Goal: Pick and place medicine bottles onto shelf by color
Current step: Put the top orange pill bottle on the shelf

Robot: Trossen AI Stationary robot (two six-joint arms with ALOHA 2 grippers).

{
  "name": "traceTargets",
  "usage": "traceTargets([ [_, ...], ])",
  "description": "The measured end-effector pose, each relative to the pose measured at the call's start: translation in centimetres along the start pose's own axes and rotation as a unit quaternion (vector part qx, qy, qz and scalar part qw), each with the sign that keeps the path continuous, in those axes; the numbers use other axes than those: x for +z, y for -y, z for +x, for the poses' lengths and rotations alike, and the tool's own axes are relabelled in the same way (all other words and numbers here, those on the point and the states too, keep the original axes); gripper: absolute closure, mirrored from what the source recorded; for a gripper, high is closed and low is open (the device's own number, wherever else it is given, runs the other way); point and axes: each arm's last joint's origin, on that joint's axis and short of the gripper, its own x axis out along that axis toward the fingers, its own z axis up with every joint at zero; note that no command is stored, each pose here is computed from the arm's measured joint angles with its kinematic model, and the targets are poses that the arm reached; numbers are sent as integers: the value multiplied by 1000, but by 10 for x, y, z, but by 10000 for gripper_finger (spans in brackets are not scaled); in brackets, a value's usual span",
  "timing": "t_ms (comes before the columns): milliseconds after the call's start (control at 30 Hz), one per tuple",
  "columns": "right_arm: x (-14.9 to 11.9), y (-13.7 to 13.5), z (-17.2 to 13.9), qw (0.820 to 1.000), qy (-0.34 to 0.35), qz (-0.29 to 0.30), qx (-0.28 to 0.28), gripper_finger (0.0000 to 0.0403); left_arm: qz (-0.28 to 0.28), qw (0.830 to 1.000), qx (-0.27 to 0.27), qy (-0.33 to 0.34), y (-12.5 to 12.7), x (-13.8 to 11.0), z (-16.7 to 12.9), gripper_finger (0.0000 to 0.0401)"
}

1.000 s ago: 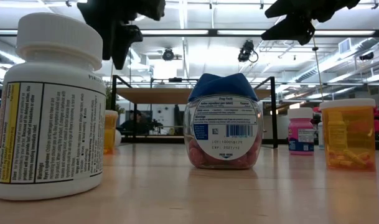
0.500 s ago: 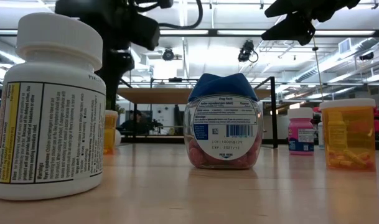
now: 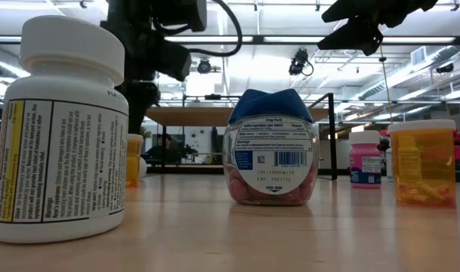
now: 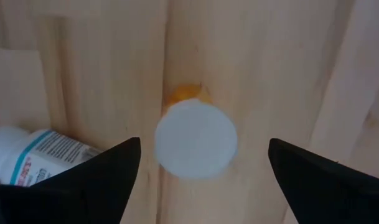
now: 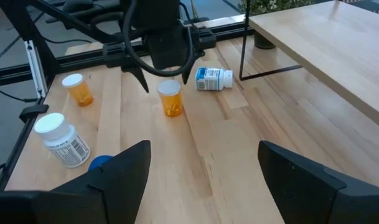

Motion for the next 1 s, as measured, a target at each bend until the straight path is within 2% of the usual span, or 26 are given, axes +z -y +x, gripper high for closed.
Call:
traceTargets([
  [400, 0, 0, 0, 1000, 0, 0, 0, 98, -6, 1000, -3, 20, 0, 2, 6, 41],
  [767, 0, 0, 0, 1000, 0, 1, 0, 98, -6, 1000, 11, 24, 1, 2, 6, 91],
  [1000, 0, 0, 0, 1000, -3, 1, 7, 98, -1, 1000, 11, 23, 5, 1, 6, 97],
])
